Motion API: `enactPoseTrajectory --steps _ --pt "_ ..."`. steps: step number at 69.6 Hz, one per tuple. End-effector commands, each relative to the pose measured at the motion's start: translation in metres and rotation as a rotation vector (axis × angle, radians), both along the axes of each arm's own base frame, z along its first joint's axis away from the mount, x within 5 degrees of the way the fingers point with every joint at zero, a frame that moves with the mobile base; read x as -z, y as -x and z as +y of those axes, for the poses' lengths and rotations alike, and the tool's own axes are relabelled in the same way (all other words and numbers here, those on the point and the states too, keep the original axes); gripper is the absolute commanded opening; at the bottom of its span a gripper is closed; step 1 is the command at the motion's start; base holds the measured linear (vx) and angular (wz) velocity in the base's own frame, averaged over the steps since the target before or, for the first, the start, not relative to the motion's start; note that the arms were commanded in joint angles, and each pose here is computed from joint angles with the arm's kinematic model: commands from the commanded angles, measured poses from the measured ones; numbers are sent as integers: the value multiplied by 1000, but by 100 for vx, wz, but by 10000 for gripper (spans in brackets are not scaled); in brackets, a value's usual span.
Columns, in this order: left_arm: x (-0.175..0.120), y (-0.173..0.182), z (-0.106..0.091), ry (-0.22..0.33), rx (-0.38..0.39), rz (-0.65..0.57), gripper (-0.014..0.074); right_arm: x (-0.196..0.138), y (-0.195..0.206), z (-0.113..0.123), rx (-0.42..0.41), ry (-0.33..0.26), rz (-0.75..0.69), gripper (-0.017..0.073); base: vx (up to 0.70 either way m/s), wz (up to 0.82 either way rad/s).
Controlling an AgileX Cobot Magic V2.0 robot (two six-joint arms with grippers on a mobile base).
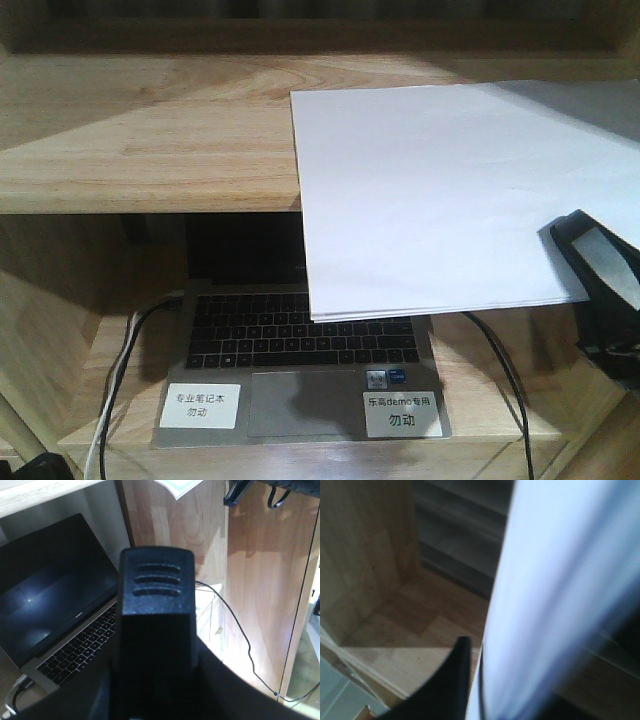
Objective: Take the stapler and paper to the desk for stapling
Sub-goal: 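Pinch the paper edge with the right gripper and pull it off the shelf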
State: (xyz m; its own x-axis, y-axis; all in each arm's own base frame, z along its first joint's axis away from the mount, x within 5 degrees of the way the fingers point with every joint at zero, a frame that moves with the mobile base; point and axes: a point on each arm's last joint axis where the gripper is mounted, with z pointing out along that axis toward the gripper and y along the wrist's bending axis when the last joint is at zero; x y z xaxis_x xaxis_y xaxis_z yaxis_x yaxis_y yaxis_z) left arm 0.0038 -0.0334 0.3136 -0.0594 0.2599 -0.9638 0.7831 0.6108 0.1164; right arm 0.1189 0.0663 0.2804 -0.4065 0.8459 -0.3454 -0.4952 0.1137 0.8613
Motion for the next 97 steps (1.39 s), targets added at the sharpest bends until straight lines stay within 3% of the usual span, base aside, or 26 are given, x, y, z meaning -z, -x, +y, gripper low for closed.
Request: enactPoseTrajectory --steps 1,18,44,74,87,97 --pt "-18 -2 1 109 -22 -71 -6 -11 7 -1 -15 -29 -107 -12 0 0" --pt "-18 -2 1 109 -22 -71 -6 3 29 -10 -13 -48 -138 -10 0 0" --pt "-18 -2 1 109 -22 -71 -6 18 68 -22 18 15 -311 -10 0 0" --pt "-18 -2 1 109 -22 -71 -6 28 81 -30 56 31 -295 -10 0 0" --pt "-18 -2 1 109 -22 -71 -6 30 81 -28 62 75 -295 -10 0 0" --pt "-18 -2 1 109 -22 -71 -6 30 81 -28 61 77 -297 -10 0 0"
